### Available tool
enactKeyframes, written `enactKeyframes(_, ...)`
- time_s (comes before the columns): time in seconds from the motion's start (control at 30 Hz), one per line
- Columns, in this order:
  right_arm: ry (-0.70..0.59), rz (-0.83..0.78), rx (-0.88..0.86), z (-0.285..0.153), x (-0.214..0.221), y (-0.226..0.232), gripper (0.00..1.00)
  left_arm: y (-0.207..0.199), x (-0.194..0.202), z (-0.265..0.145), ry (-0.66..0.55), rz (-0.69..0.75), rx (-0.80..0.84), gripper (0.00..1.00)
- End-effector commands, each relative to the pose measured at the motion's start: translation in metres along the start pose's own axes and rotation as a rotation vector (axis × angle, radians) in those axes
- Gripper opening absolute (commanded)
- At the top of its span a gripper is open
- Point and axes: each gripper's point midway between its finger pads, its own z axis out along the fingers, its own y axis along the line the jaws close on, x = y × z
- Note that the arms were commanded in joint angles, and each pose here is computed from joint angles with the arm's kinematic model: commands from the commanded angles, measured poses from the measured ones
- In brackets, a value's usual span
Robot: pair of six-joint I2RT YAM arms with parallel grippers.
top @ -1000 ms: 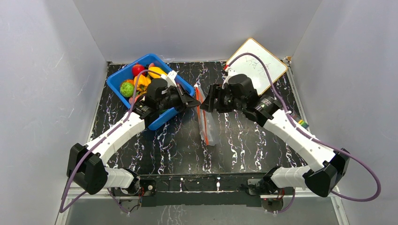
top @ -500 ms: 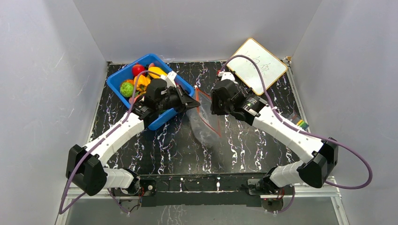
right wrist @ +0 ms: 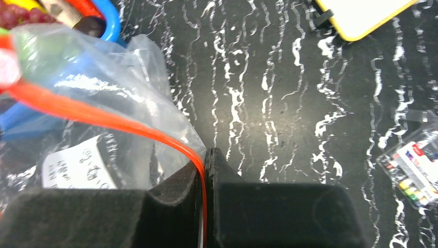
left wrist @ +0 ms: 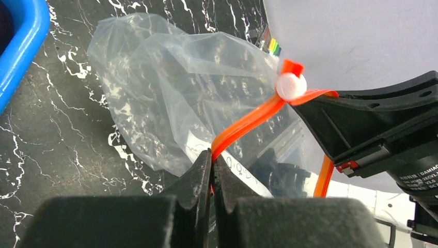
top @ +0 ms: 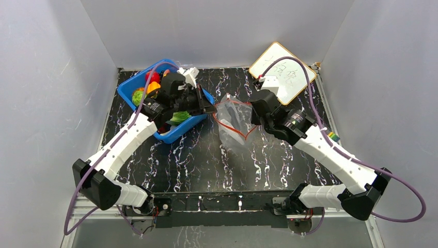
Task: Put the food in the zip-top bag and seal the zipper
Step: Open the zipper of the food storage bag at the center of the board.
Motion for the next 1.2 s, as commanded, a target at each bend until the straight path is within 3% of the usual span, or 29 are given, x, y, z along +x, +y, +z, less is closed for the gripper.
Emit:
enactKeyframes(0.0, 0.03, 0.041, -0.172, -0.005, 0.007, 0.03, 0.0, 0.001, 0.017, 0.007, 0.099, 0.017, 0.033, 0.03)
enactKeyframes(0.13, 0.044, 0.143, -0.237, -0.004, 0.017, 0.043, 0.0, -0.01, 0.027, 0.019, 0.128, -0.046, 0.144, 0.51)
enactKeyframes(0.23, 0.004, 0.223, -0.251, -0.001, 0.014, 0.046, 0.0, -0.036, 0.032, 0.019, 0.125, -0.116, 0.345, 0.64)
enactKeyframes(0.3, -0.003, 0.245, -0.266, 0.003, 0.012, 0.052, 0.0, -0.042, 0.031, 0.021, 0.112, -0.148, 0.393, 0.67)
enactKeyframes(0.6, -0.019, 0.206, -0.225, 0.019, 0.007, 0.056, 0.0, -0.018, 0.044, 0.051, 0.151, -0.115, 0.253, 0.7)
enactKeyframes(0.67, -0.022, 0.199, -0.229, 0.019, 0.007, 0.056, 0.0, -0.005, 0.043, 0.057, 0.139, -0.115, 0.174, 0.68)
enactKeyframes(0.73, -0.024, 0.187, -0.233, 0.018, 0.007, 0.055, 0.0, 0.005, 0.04, 0.06, 0.123, -0.099, 0.106, 0.59)
enactKeyframes(0.77, -0.024, 0.176, -0.228, 0.018, 0.007, 0.054, 0.02, 0.01, 0.038, 0.062, 0.11, -0.092, 0.073, 0.49)
enactKeyframes(0.83, -0.012, 0.141, -0.2, 0.015, 0.007, 0.048, 0.13, 0.012, 0.033, 0.061, 0.092, -0.077, 0.044, 0.09)
enactKeyframes(0.87, -0.006, 0.122, -0.17, 0.013, 0.006, 0.041, 0.18, 0.011, 0.031, 0.061, 0.085, -0.068, 0.039, 0.0)
enactKeyframes(0.93, 0.01, 0.078, -0.104, 0.01, 0.009, 0.026, 0.24, 0.006, 0.029, 0.06, 0.073, -0.061, 0.051, 0.0)
enactKeyframes(1.03, 0.01, 0.048, -0.073, 0.006, 0.011, 0.015, 0.25, -0.003, 0.029, 0.063, 0.079, -0.076, 0.078, 0.0)
enactKeyframes(1.17, -0.013, 0.029, -0.043, -0.001, 0.006, 0.004, 0.14, -0.016, 0.038, 0.07, 0.143, -0.135, 0.134, 0.0)
